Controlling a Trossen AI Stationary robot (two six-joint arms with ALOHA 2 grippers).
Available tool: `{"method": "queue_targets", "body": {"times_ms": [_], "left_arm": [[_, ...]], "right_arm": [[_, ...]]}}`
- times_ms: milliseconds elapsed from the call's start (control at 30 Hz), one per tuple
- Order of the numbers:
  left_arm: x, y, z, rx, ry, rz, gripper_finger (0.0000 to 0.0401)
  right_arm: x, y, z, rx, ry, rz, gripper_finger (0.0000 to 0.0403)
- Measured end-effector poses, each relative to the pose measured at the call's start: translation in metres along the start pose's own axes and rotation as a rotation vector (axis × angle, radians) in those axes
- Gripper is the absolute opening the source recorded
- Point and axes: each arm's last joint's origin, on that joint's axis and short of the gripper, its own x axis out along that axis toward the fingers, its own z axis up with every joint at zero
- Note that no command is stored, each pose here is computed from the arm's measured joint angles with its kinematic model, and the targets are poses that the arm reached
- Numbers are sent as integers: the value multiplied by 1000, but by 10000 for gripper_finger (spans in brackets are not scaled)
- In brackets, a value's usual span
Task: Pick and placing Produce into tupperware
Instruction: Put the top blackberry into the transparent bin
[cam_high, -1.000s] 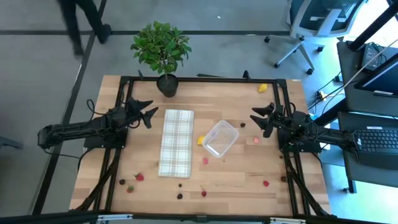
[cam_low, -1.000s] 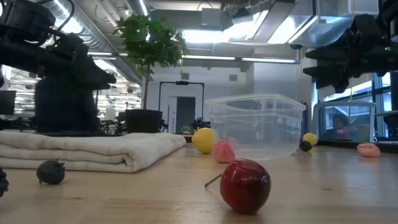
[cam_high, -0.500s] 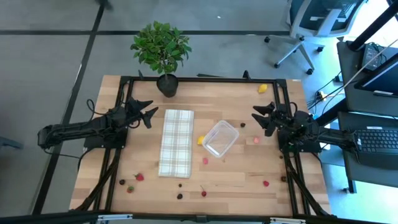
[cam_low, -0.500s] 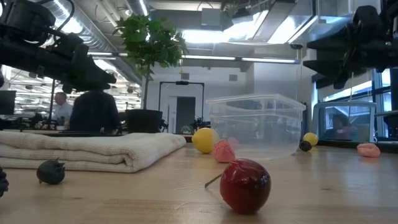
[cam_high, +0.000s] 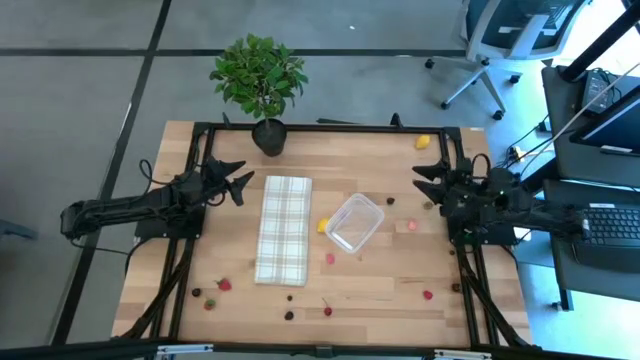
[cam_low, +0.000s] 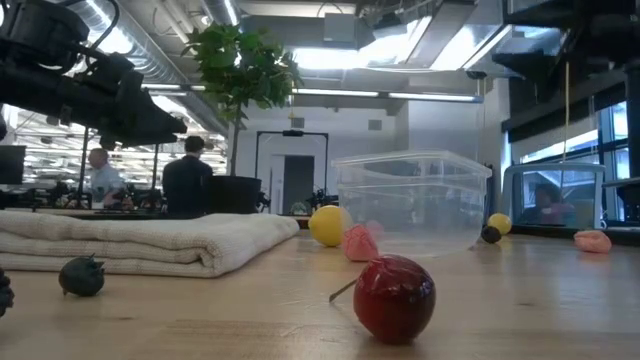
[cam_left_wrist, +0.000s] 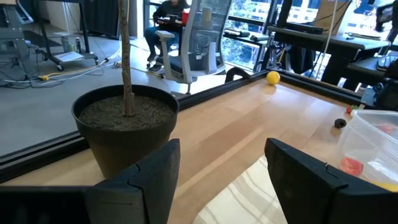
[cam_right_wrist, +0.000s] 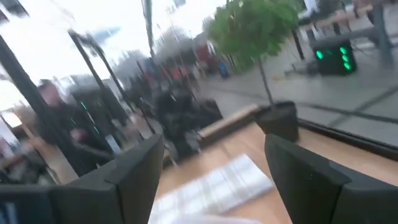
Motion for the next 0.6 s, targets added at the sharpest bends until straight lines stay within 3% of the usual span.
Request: {"method": "queue_targets", "body": {"times_ms": [333, 467, 600], "left_arm": [[0, 0, 0, 0, 0, 1, 228], [0, 0, 0, 0, 0, 1, 228], [0, 0, 0, 0, 1, 1, 228]], "right_arm": [[46, 21, 53, -135, 526, -384, 281], [75, 26, 59, -192, 669, -415, 281], [99, 25, 54, -397, 800, -367, 281]]}}
